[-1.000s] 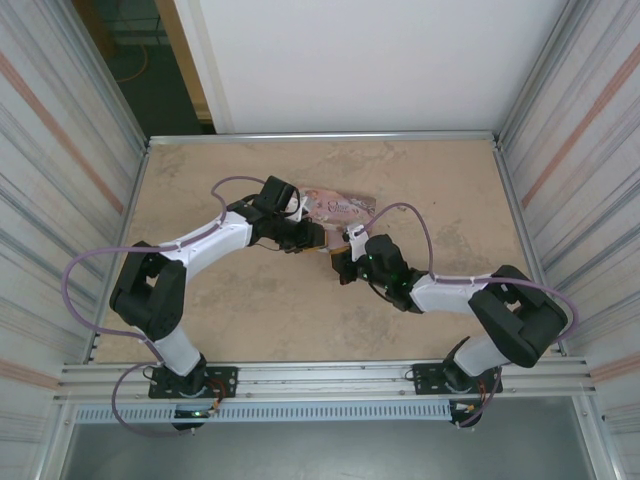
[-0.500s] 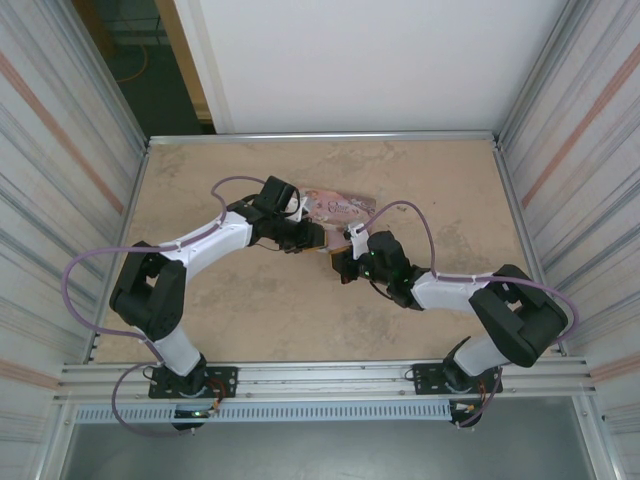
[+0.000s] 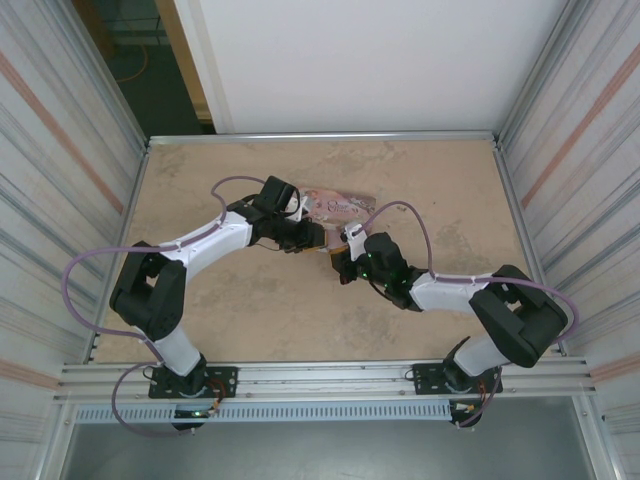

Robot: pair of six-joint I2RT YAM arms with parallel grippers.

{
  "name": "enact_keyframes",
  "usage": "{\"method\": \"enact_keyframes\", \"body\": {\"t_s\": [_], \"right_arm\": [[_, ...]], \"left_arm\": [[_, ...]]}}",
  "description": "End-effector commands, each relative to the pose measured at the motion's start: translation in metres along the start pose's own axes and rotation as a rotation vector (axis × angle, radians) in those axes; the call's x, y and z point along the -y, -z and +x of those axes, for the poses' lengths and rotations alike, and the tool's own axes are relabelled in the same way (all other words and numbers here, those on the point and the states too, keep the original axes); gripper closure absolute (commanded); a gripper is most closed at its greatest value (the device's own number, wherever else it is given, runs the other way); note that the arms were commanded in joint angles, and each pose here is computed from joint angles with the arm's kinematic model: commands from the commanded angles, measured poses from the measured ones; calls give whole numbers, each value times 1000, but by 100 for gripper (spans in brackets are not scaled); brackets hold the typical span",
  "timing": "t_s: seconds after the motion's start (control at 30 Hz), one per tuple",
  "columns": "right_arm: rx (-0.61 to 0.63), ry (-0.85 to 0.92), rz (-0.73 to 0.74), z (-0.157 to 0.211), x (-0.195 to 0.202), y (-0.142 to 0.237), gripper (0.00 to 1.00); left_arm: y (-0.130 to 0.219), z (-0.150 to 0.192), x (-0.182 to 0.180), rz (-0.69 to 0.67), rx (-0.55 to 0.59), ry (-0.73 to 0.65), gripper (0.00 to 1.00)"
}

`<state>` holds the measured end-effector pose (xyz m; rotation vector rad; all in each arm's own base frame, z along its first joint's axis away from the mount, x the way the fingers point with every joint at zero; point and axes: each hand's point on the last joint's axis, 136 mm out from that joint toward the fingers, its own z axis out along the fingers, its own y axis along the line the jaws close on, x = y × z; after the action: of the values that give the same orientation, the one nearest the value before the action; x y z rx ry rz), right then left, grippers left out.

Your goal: Unlock the padlock with the key

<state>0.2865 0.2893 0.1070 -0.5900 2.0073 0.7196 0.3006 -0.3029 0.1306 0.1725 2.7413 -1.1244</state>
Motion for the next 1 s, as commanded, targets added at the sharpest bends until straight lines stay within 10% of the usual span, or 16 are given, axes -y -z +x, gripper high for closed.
{"method": "enact_keyframes", "body": {"t_s": [0.0, 0.97], "right_arm": [[257, 91, -24, -83, -17, 13, 100], [296, 186, -64, -106, -30, 18, 100]], "left_arm": [[12, 18, 46, 161, -65, -96, 83], [7, 24, 44, 158, -96, -61, 83]]}}
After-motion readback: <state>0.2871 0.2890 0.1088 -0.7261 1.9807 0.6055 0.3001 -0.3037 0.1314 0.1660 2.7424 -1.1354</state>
